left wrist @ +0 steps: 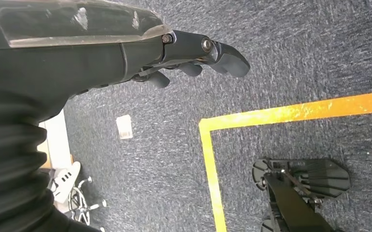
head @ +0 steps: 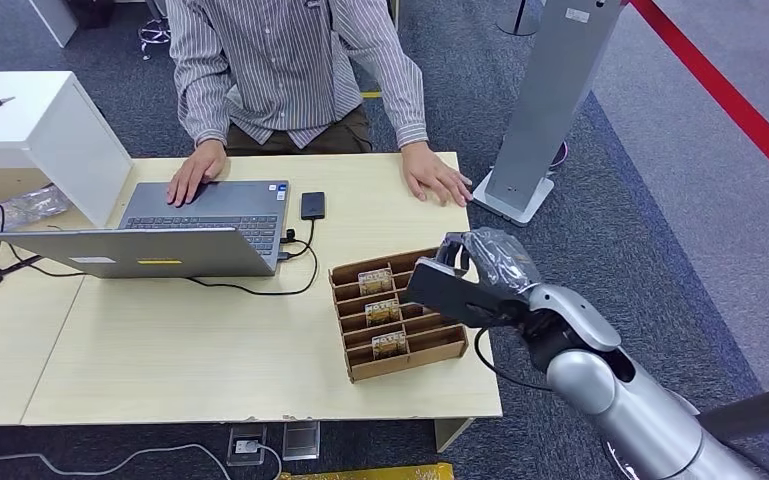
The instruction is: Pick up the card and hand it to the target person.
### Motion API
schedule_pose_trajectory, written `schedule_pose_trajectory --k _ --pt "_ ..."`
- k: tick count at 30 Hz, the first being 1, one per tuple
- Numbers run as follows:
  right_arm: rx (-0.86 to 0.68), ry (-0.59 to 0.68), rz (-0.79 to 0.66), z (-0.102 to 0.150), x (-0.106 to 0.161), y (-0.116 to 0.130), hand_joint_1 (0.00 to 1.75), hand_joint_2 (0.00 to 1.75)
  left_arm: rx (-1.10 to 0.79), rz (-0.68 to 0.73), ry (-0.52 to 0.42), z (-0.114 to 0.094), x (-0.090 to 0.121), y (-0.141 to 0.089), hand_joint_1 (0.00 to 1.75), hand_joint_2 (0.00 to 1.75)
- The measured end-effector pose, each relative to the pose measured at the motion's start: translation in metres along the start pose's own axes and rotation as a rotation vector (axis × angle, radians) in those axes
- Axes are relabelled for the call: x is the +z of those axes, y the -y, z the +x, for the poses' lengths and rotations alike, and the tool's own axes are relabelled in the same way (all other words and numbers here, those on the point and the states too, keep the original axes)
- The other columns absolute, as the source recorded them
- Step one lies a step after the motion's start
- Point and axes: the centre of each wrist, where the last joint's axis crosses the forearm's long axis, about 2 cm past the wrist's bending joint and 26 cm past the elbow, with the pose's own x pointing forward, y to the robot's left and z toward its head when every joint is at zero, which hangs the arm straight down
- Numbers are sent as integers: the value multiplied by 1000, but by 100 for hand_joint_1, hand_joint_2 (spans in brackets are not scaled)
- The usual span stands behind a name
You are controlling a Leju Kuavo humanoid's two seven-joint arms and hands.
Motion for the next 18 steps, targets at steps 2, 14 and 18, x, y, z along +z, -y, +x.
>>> schedule_pose_trajectory --k 2,14,18 --pt "14 28 -31 4 0 14 145 175 0 0 0 0 0 0 0 175" --pt "206 290 -494 29 -20 57 145 175 -18 -11 26 2 0 1 0 175" --pt "259 333 -632 27 -35 50 145 175 -21 -14 31 5 0 1 0 175"
